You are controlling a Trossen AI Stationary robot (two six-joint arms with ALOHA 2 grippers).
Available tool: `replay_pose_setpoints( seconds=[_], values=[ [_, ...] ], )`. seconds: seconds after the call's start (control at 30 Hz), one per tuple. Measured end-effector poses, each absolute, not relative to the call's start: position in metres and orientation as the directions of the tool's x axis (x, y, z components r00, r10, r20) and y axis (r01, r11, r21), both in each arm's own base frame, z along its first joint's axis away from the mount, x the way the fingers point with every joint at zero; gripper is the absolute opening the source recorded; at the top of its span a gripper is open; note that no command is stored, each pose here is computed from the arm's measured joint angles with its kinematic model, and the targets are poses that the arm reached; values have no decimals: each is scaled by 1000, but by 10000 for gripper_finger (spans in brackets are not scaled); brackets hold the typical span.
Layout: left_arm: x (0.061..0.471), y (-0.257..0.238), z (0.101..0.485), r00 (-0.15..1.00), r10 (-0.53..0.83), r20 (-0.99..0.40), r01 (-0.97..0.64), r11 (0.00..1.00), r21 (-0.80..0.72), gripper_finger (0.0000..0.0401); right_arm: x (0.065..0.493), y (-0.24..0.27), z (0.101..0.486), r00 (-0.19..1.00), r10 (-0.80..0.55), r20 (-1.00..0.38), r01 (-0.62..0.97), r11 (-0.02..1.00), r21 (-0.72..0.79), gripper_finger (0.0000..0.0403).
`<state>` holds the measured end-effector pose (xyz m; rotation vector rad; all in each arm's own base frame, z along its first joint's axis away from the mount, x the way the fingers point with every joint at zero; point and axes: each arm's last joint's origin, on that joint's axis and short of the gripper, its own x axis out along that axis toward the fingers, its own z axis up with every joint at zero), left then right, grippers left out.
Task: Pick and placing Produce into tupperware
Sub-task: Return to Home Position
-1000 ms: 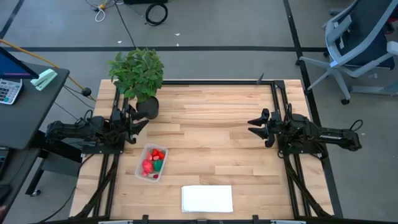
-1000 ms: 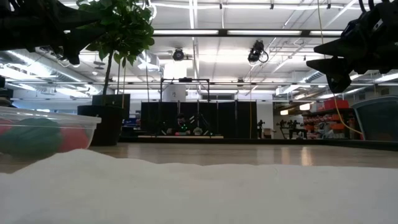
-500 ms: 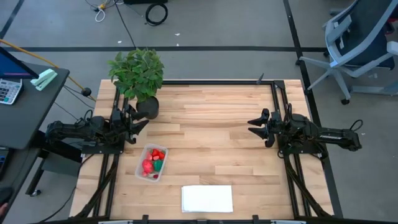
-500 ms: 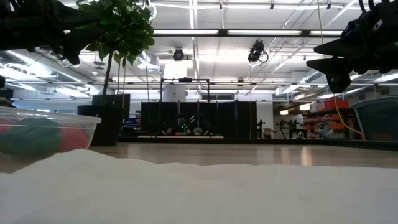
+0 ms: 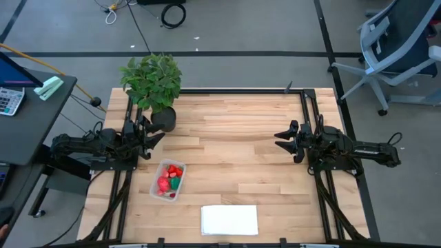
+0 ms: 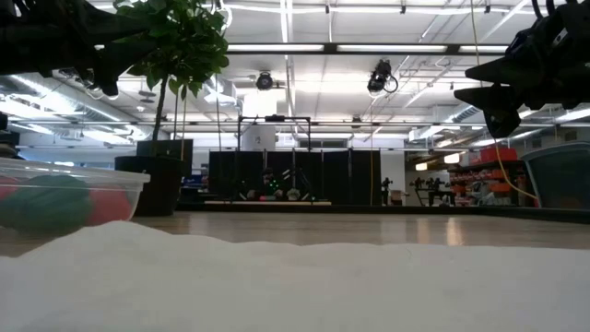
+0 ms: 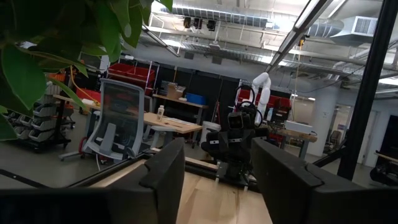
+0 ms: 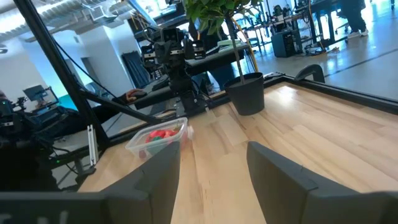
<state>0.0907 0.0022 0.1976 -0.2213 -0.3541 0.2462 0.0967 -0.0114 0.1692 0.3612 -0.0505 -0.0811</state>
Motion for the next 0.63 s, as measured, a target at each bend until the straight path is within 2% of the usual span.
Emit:
replay_pose_setpoints(
  seconds=[0.63],
  values=[
    [91, 2, 198, 909, 275, 314, -198, 946, -255, 192, 97, -11, 169, 996, -88, 35, 70, 932, 355, 194]
  ],
)
